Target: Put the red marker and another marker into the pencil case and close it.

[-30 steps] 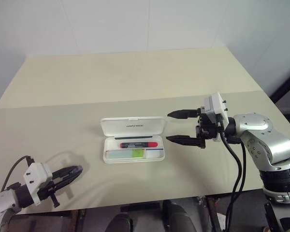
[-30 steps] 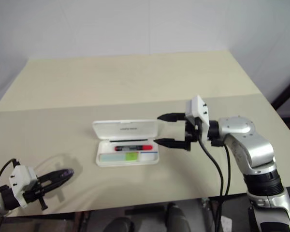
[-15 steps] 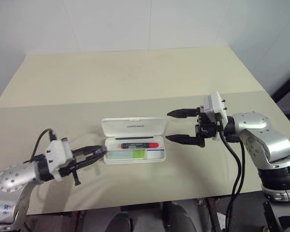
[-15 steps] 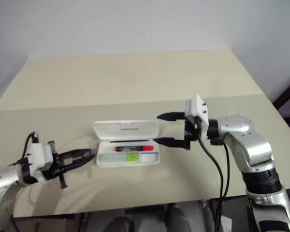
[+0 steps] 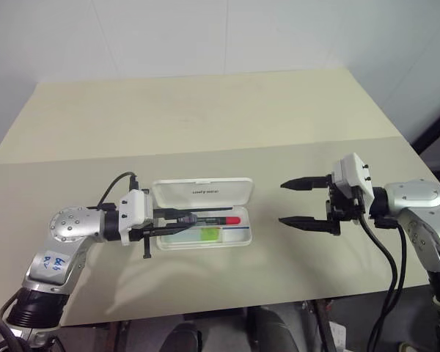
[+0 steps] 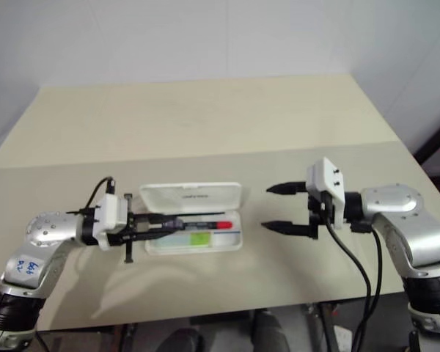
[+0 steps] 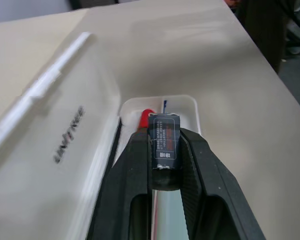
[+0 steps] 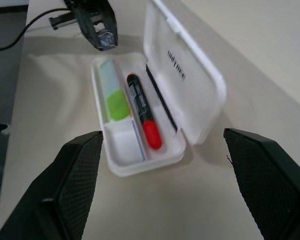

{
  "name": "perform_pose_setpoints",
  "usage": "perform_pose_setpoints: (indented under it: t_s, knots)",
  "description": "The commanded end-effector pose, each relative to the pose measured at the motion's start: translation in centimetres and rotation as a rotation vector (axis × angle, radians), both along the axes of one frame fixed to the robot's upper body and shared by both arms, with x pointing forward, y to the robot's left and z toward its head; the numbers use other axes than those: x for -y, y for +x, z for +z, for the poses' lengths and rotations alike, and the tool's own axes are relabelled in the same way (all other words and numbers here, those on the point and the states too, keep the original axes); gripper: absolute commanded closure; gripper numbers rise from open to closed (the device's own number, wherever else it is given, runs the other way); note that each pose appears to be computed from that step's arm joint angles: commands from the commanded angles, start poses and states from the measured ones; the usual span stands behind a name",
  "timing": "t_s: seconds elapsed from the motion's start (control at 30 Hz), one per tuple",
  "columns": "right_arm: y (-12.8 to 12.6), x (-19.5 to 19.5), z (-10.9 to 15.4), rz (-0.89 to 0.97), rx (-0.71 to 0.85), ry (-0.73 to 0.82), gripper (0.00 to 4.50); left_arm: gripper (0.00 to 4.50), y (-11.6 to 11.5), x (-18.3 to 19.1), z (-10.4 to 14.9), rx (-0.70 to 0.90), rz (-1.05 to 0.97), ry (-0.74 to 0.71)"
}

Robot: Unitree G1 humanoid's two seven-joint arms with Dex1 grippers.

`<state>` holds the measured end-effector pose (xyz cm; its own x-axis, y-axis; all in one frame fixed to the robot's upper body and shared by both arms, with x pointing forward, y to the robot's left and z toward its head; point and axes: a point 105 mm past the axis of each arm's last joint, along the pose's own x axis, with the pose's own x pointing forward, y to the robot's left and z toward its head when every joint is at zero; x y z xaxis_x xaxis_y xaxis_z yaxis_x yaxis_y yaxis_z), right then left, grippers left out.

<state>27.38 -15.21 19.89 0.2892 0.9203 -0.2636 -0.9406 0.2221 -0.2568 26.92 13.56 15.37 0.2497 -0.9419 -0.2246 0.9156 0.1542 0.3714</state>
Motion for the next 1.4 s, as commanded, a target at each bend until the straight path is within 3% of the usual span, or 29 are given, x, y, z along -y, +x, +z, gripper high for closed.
perform_pose_setpoints:
  t_s: [0.03,0.37,0.67,1.4]
  knots:
    - [-0.6,0.4,1.4,-0.016,0.052,0.007,0.41,4.13,0.2,1.3,0.0,0.008,-0.040,0.011]
    - [-0.6,0.1,1.5,-0.025,0.046,0.018,0.41,4.13,0.6,4.3,-1.3,-0.018,-0.049,0.053]
    - [-0.3,-0.7,1.4,-0.014,0.051,0.046,0.41,4.13,1.0,7.1,-0.5,-0.020,-0.047,0.036]
    - [-0.4,-0.9,1.4,-0.028,0.058,0.069,0.41,4.13,2.2,10.3,-1.1,-0.041,-0.096,0.046]
